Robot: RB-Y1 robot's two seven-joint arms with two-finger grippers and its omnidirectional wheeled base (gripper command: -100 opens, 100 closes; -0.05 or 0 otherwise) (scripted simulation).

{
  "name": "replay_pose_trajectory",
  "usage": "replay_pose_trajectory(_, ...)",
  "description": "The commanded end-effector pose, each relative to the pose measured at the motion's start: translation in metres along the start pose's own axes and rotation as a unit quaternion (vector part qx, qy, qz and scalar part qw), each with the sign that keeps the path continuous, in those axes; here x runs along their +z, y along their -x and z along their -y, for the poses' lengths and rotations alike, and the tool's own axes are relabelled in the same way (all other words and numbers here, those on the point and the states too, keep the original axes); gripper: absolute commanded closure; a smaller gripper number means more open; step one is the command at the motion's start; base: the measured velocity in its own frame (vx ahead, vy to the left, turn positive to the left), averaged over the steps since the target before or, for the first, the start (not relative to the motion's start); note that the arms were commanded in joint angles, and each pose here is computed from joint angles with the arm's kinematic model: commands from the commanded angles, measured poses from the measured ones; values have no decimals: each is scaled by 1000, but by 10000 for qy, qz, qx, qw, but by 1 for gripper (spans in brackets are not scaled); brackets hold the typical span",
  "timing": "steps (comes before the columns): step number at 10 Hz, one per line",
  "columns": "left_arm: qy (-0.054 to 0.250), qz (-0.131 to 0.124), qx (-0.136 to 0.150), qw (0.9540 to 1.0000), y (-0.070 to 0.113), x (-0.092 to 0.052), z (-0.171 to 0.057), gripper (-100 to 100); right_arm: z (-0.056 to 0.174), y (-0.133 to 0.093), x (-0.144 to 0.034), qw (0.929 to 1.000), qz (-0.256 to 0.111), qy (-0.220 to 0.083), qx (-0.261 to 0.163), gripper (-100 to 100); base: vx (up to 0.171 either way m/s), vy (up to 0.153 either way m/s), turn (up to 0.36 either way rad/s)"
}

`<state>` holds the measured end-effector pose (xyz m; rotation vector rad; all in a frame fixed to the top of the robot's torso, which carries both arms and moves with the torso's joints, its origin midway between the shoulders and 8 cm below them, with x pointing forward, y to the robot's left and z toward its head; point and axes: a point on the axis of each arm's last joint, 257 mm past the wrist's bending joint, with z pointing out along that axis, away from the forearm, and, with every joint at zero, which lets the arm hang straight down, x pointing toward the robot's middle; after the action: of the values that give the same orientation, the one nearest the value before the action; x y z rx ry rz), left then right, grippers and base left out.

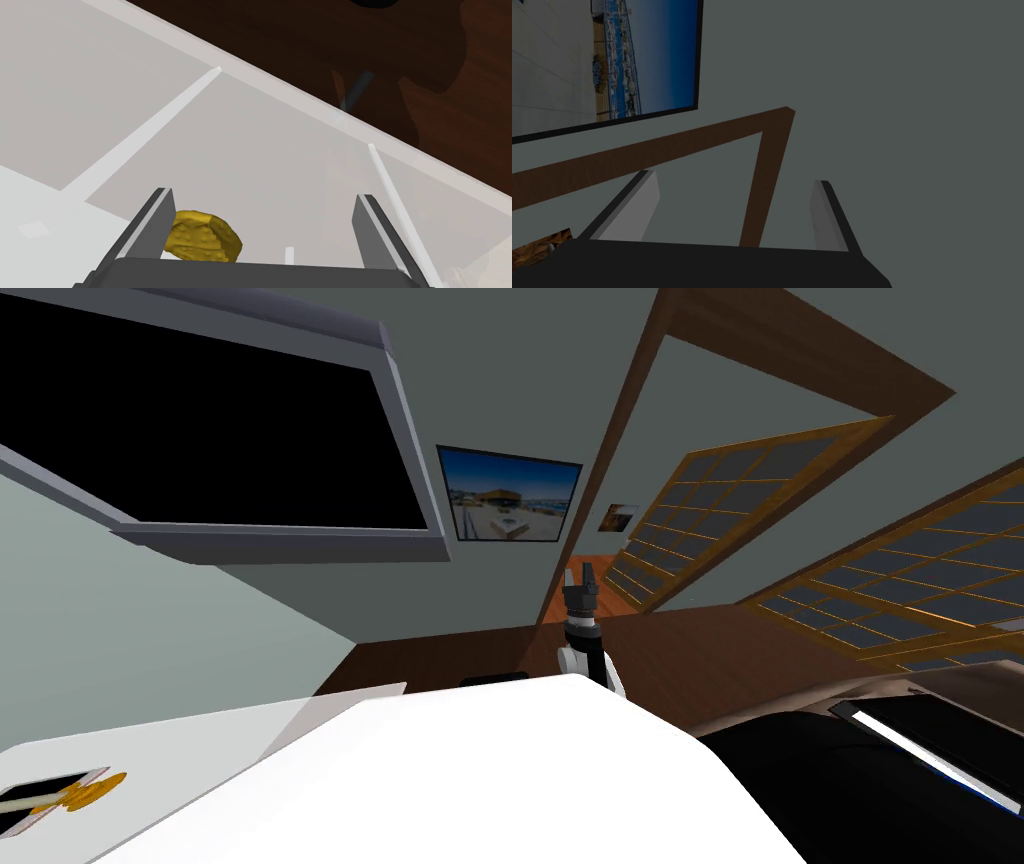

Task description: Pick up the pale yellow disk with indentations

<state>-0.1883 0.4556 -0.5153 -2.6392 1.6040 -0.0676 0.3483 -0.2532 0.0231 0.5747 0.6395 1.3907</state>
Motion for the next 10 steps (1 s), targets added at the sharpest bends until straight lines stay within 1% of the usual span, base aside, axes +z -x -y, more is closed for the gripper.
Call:
replay_pose_trajectory(1, 63, -109, -126, 9998, -5, 3, -3, -100, 0, 0, 0, 10000, 0, 0, 0, 0, 24, 150, -118)
replay_pose_trajectory(2, 101, -188, -231, 9995, -9, 5, -5, -100, 0, 0, 0, 10000, 0, 0, 0, 0, 0, 166, -157)
replay_pose_trajectory(3, 106, -204, -259, 9994, -10, 6, -5, -100, 0, 0, 0, 10000, 0, 0, 0, 0, -24, 179, -85)
replay_pose_trajectory(4, 94, -183, -227, 9995, -9, 5, -5, -100, 0, 0, 0, 10000, 0, 0, 0, 0, -12, 80, -21)
replay_pose_trajectory(5, 99, -188, -231, 9995, -9, 5, -5, 0, 0, 0, 0, 10000, 1, 0, 1, 0, -2, 16, -3)
replay_pose_trajectory(6, 78, -178, -225, 9996, -14, 15, -2, -100, 0, 0, 0, 10000, 1, 0, 1, 0, -18, 15, 1)
replay_pose_trajectory(9, 51, -173, -213, 9996, -23, 29, 3, -100, 0, 0, 0, 10000, 1, 0, 1, 0, -34, 13, 0)
replay_pose_trajectory(10, 56, -175, -220, 9996, -21, 26, 1, -100, 0, 0, 0, 10000, 1, 0, 1, 0, -13, 5, -1)
